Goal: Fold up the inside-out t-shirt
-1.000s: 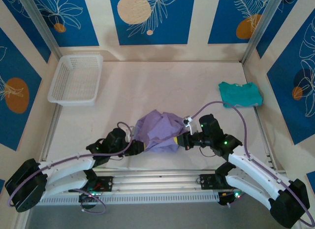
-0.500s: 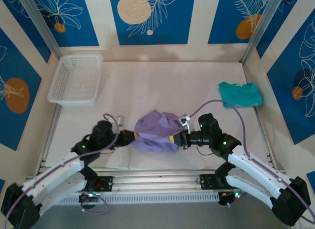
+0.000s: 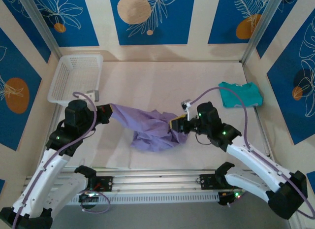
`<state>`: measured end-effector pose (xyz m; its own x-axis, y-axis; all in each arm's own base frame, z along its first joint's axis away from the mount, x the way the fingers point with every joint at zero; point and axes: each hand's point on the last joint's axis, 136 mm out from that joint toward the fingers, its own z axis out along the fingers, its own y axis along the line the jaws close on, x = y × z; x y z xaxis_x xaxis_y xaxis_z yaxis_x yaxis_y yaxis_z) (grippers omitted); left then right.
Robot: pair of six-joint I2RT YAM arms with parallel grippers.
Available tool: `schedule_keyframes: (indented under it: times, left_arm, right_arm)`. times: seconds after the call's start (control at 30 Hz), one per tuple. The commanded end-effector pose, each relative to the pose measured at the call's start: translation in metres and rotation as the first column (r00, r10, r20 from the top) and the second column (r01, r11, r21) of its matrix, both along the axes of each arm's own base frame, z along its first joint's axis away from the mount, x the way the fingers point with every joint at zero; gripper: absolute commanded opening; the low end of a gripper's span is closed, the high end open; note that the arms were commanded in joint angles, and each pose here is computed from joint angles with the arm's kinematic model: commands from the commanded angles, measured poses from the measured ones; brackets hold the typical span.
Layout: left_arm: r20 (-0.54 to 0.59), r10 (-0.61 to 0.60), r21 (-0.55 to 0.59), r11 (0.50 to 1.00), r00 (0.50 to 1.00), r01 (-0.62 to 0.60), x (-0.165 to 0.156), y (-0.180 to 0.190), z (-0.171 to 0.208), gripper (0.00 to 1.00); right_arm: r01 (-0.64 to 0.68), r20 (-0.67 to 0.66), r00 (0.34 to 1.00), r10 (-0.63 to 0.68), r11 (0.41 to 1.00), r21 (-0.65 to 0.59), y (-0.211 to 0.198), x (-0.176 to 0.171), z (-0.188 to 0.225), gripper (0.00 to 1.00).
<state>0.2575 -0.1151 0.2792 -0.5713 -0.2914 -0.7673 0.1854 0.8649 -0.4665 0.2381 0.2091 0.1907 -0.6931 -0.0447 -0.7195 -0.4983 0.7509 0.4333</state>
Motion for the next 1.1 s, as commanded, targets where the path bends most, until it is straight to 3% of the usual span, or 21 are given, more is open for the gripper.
schedule_keyframes:
  times: [0.0,0.13,0.43,0.53,0.63,0.8,1.07]
  left_arm:
    - [0.020,0.021,0.065,0.998,1.000,-0.022,0.003,0.010,0.006,0.00]
    - [0.011,0.006,0.061,0.998,1.000,-0.007,0.005,0.006,0.004,0.00]
    - [0.012,-0.016,0.051,0.999,1.000,0.016,0.007,0.001,0.002,0.00]
    - [0.014,-0.021,0.053,0.998,1.000,0.020,0.008,0.000,0.002,0.00]
    - [0.016,-0.021,0.055,0.998,1.000,0.020,0.009,0.000,0.003,0.00]
    - [0.054,0.006,0.052,0.999,0.999,-0.009,0.013,0.005,0.020,0.00]
    - [0.160,0.036,-0.017,0.999,0.987,-0.033,0.024,0.008,0.081,0.00]
  right_arm:
    - [0.172,-0.083,0.979,-0.186,0.973,-0.155,-0.038,0.027,-0.042,0.45]
    - [0.186,-0.164,0.961,-0.223,0.959,-0.213,-0.040,0.044,-0.074,0.54]
    - [0.191,-0.328,0.889,-0.319,0.911,-0.366,-0.041,0.067,-0.138,0.54]
    - [0.183,-0.351,0.879,-0.322,0.909,-0.375,-0.037,0.074,-0.149,0.43]
    - [0.185,-0.333,0.888,-0.317,0.910,-0.372,-0.035,0.084,-0.147,0.23]
    - [0.250,-0.229,0.918,-0.325,0.920,-0.302,-0.044,0.102,-0.107,0.01]
    - [0.370,0.109,0.924,-0.366,0.929,-0.013,-0.079,0.106,0.052,0.00]
